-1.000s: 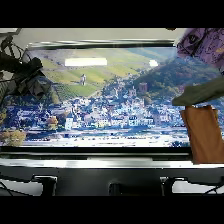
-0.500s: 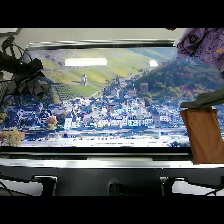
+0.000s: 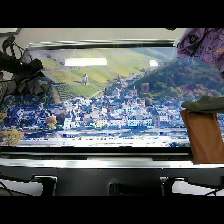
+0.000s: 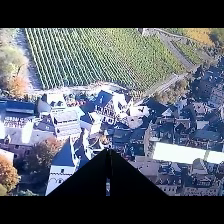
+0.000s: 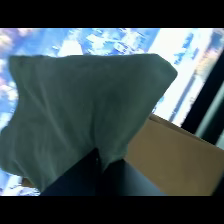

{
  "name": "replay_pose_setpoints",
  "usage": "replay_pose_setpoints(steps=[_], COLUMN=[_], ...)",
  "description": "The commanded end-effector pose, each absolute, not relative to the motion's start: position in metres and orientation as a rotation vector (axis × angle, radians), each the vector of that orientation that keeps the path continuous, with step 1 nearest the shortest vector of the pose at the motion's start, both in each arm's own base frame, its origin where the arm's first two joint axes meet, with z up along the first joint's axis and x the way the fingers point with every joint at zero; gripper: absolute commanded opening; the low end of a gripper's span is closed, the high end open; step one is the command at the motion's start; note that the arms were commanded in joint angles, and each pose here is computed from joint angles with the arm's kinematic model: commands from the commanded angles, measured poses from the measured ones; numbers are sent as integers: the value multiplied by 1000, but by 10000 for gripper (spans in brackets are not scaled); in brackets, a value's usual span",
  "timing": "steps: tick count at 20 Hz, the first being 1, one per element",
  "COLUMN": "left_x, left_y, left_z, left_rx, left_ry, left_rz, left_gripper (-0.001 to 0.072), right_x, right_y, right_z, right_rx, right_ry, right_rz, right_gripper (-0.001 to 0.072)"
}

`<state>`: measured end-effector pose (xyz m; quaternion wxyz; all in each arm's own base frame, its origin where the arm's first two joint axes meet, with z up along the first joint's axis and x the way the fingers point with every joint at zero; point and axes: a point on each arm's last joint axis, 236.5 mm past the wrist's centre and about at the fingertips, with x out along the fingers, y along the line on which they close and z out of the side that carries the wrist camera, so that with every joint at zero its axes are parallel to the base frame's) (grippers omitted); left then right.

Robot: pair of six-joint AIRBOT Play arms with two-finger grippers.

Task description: Fold the clothes and pants, and hang the long-sleeved shirts on hangers.

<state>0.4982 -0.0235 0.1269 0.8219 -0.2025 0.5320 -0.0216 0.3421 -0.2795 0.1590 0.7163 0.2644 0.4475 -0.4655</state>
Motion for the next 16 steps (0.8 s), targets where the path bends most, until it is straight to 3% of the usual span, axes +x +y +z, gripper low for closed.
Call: replay_pose_setpoints(steps=[1, 16], left_x=[498, 498], left_y=[-24, -24], left_z=[127, 127], left_rx=[-429, -430], left_ry=[1133, 1132], left_rz=[-47, -46], left_gripper=[20, 20], right_x=[308, 217], right_y=[-275, -261], right_z=[134, 52], right_rx=[541, 394], right_ry=[1150, 1502], right_rz=[-1093, -1233], right_gripper=[29, 30])
